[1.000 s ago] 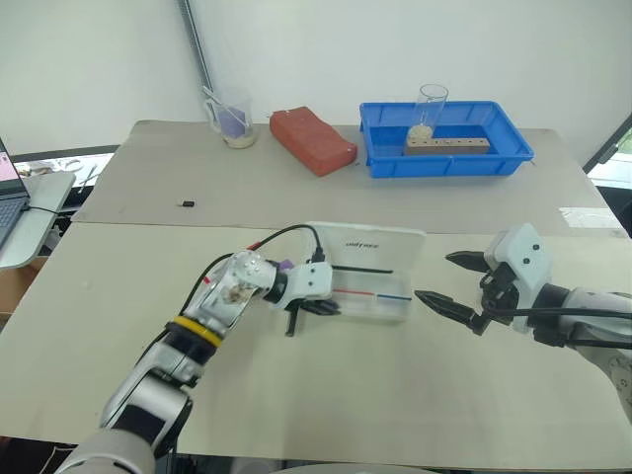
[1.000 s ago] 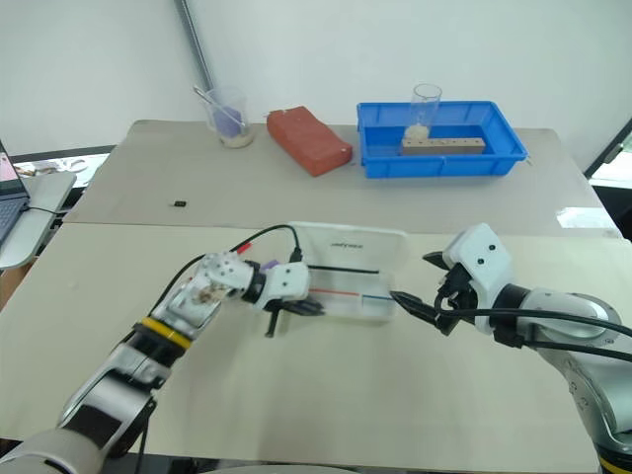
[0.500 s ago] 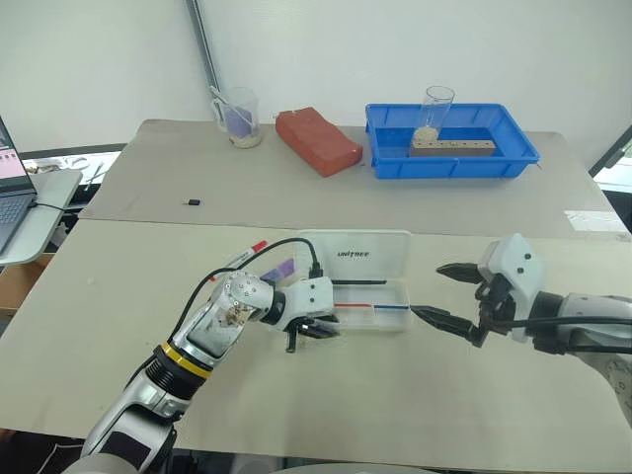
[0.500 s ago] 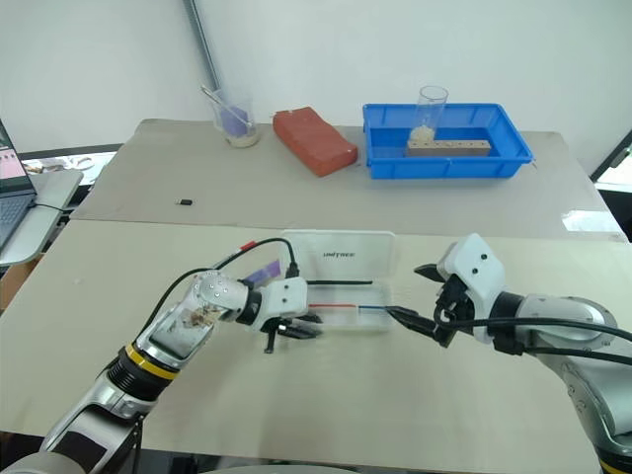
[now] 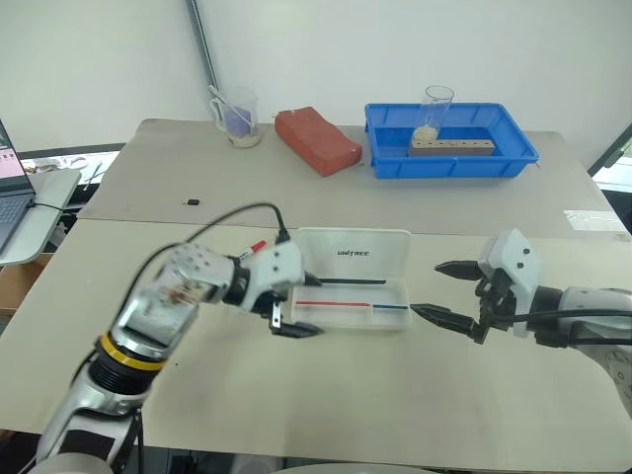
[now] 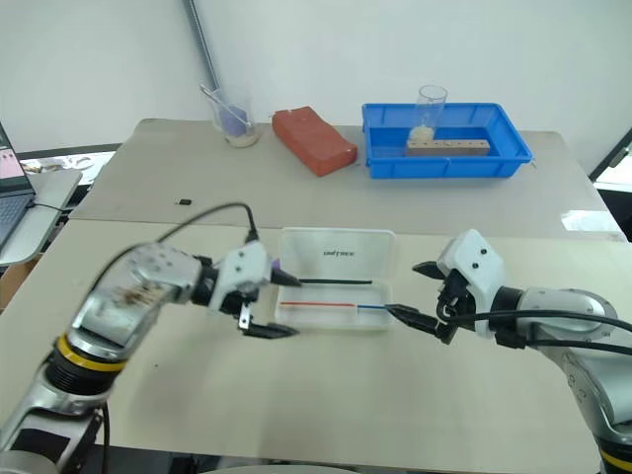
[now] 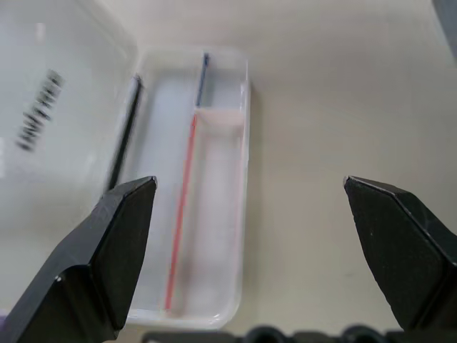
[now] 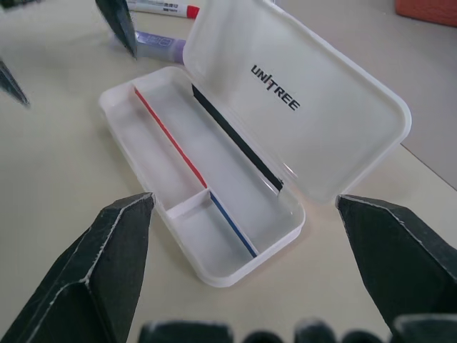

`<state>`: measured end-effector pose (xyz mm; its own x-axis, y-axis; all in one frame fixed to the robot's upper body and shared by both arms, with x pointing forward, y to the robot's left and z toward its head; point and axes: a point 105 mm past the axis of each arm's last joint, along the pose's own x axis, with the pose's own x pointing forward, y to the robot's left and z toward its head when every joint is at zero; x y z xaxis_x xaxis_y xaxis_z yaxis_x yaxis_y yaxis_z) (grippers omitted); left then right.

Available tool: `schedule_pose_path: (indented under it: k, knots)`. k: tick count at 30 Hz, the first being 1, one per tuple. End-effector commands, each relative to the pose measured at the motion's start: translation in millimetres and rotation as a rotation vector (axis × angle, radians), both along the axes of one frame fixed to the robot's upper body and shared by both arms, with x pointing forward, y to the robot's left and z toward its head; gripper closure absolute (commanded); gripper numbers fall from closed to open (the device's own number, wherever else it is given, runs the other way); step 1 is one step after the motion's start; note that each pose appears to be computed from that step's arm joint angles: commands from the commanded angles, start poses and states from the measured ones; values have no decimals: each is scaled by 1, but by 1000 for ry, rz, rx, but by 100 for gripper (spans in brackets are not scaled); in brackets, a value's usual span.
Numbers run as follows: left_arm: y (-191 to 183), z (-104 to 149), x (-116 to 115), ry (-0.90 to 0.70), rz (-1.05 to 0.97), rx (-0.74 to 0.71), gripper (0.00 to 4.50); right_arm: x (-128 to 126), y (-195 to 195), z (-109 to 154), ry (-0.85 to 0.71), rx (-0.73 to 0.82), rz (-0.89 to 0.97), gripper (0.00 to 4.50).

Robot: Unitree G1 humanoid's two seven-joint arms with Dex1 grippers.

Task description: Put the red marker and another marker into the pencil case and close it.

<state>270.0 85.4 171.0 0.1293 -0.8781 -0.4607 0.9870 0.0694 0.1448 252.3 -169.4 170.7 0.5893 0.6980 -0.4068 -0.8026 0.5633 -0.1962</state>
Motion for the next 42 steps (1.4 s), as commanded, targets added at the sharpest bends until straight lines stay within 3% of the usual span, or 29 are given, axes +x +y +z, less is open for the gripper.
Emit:
schedule_pose_path:
  k: [1,4,7,9,17,21,27,32,34,37,39,42]
  knots:
    - [16,31,8,4,83,-86,3,1,12,15,-47,24,60,0]
    - [60,43,50,-70,366,-157,3,3,36,27,-77,69,132,0]
    - [110,22,89,-185,655,-112,3,6,59,40,-113,107,188,0]
    - [136,2,103,-199,783,-117,3,5,73,47,-123,134,233,0]
    - [145,-84,86,68,709,-53,3,6,94,60,-139,138,323,0]
    - [155,-98,86,82,710,-7,133,4,97,63,-142,142,330,0]
    - [155,-90,90,58,695,-21,421,3,92,61,-139,138,310,0]
    - [152,-59,90,-9,662,-68,432,4,84,55,-127,131,279,0]
    - [147,-19,73,-36,564,-102,432,4,65,44,-93,98,230,0]
    - [140,18,41,-25,406,-72,432,-1,47,30,-45,59,194,0]
    - [134,31,21,1,326,-37,432,-4,38,24,-22,53,174,0]
    - [122,27,-5,44,185,70,432,-4,32,18,-14,34,161,0]
